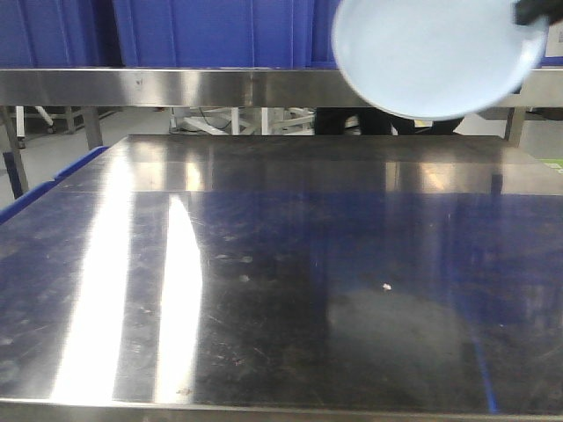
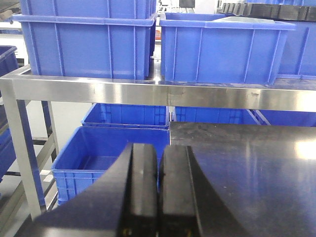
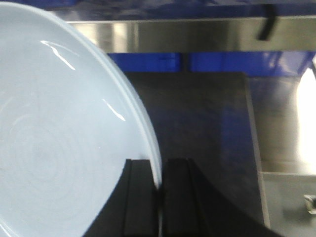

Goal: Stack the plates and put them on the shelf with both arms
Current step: 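Drive the base away from the table holding the stack up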

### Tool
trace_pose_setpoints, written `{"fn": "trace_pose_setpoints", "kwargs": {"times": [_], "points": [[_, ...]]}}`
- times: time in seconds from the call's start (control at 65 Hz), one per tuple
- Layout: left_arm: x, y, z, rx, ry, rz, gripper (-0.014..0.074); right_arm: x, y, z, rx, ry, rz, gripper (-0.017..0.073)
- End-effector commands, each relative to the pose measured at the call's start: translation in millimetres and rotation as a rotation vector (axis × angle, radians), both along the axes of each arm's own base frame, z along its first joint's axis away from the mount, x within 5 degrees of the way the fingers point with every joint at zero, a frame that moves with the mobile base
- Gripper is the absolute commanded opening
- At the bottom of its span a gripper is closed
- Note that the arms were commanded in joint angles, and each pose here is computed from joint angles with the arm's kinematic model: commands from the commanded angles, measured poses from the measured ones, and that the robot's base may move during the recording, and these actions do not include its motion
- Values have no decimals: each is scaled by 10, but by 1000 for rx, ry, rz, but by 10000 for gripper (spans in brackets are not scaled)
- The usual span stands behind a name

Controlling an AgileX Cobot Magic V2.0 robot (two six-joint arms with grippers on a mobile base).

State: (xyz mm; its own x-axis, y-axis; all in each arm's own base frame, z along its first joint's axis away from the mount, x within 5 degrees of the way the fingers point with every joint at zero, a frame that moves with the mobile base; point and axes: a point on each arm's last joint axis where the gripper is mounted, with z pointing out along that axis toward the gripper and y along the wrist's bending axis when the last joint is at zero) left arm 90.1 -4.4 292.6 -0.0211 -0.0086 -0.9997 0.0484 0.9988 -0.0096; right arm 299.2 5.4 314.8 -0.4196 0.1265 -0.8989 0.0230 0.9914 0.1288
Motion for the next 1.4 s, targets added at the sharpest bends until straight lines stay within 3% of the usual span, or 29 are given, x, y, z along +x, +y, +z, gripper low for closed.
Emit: {"fn": "trace_pose_setpoints", "kwargs": {"times": [0.0, 0.139, 0.339, 0.523, 0.908, 1.385], "points": [[-10, 7, 207, -16, -123, 6, 82, -224, -108, 215, -29, -165, -43, 48], [-10, 7, 207, -16, -123, 6, 82, -514, -95, 90, -25, -212, -50, 48], [-10, 7, 207, -16, -123, 6, 82, -884, -35, -77, 59, -318, -59, 48], [-10, 7, 207, -16, -123, 6, 82, -1125, 65, -117, 77, -353, -5, 48], [-10, 7, 207, -16, -123, 6, 82, -1317, 403, 1, 124, -403, 198, 48], [-10, 7, 207, -16, -123, 6, 82, -1512, 360, 38, 135, -460, 207, 48]]}}
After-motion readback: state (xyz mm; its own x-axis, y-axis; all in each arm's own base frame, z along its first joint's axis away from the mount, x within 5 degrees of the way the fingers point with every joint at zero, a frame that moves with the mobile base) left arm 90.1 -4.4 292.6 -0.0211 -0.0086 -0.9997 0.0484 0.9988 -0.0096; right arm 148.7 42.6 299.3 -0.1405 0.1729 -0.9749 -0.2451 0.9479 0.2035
